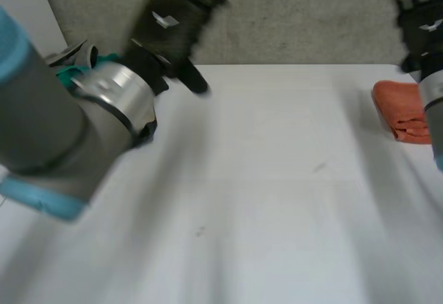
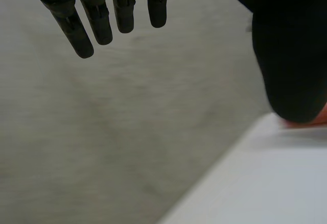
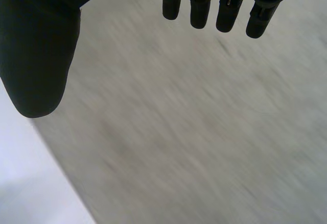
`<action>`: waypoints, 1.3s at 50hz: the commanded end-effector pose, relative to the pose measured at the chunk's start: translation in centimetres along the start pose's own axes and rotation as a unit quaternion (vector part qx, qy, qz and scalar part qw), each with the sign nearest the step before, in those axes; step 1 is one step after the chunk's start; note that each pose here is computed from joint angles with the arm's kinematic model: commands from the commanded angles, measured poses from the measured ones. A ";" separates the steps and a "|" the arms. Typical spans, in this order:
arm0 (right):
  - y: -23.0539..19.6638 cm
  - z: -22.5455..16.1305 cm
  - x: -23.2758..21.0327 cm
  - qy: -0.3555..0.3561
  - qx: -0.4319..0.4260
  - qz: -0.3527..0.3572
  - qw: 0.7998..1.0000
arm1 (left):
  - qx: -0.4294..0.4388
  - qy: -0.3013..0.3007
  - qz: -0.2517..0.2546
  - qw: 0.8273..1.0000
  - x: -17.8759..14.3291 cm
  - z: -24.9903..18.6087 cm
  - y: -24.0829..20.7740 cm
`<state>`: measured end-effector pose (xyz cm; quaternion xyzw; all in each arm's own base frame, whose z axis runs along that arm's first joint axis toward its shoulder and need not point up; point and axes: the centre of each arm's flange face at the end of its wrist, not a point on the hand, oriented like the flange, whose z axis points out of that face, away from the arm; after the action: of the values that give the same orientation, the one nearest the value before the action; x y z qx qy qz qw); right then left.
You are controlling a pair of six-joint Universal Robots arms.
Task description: Fold the laundry.
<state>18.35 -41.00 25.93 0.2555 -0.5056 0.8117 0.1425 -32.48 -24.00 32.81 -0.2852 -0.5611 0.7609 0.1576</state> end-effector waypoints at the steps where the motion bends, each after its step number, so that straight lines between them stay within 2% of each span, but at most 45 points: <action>1: -5.9 -8.8 -5.8 -0.248 0.053 0.074 0.964 | -0.037 -0.153 0.106 0.982 -13.0 3.0 4.8; 4: -6.3 -10.8 -6.5 -0.291 0.028 0.094 0.952 | -0.072 -0.173 0.139 0.972 -16.1 3.4 7.5; 9: -5.8 -13.9 -7.2 -0.340 -0.067 0.122 0.930 | -0.133 -0.163 0.197 0.958 -20.9 4.3 14.6; 12: -5.2 -15.0 -7.6 -0.355 -0.101 0.115 0.922 | -0.161 -0.166 0.220 0.948 -23.8 4.3 18.6; 16: -4.4 -15.9 -7.7 -0.358 -0.117 0.084 0.923 | -0.184 -0.178 0.251 0.934 -26.6 4.2 22.3; 20: -4.0 -16.4 -7.8 -0.360 -0.124 0.072 0.922 | -0.185 -0.187 0.271 0.926 -28.2 4.6 24.3; 28: -3.4 -16.9 -8.3 -0.368 -0.137 0.077 0.916 | -0.195 -0.194 0.273 0.922 -28.9 4.5 26.9; 33: -3.4 -16.9 -8.3 -0.368 -0.135 0.077 0.917 | -0.188 -0.188 0.268 0.926 -27.9 4.8 25.4; 37: -3.3 -16.8 -8.3 -0.367 -0.134 0.076 0.918 | -0.150 -0.197 0.274 0.929 -27.4 5.2 21.4; 42: -3.3 -16.7 -8.3 -0.364 -0.131 0.074 0.919 | -0.052 -0.209 0.256 0.942 -25.3 6.6 14.7; 46: -3.3 -16.7 -8.3 -0.364 -0.131 0.075 0.919 | 0.013 -0.227 0.239 0.944 -25.7 6.6 9.1; 50: -3.3 -16.8 -8.3 -0.365 -0.132 0.075 0.919 | 0.052 -0.232 0.219 0.946 -26.0 6.3 5.8; 61: -3.1 -17.1 -8.4 -0.366 -0.137 0.077 0.917 | 0.038 -0.218 0.178 0.959 -25.1 6.0 5.9; 65: -2.8 -17.0 -8.3 -0.364 -0.140 0.077 0.918 | 0.040 -0.205 0.138 0.968 -23.9 5.8 4.7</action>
<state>22.20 -24.12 17.47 0.4734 -0.6464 0.5927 -0.0823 -15.93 -44.47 35.43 -0.2003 -0.4825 0.8471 -0.0972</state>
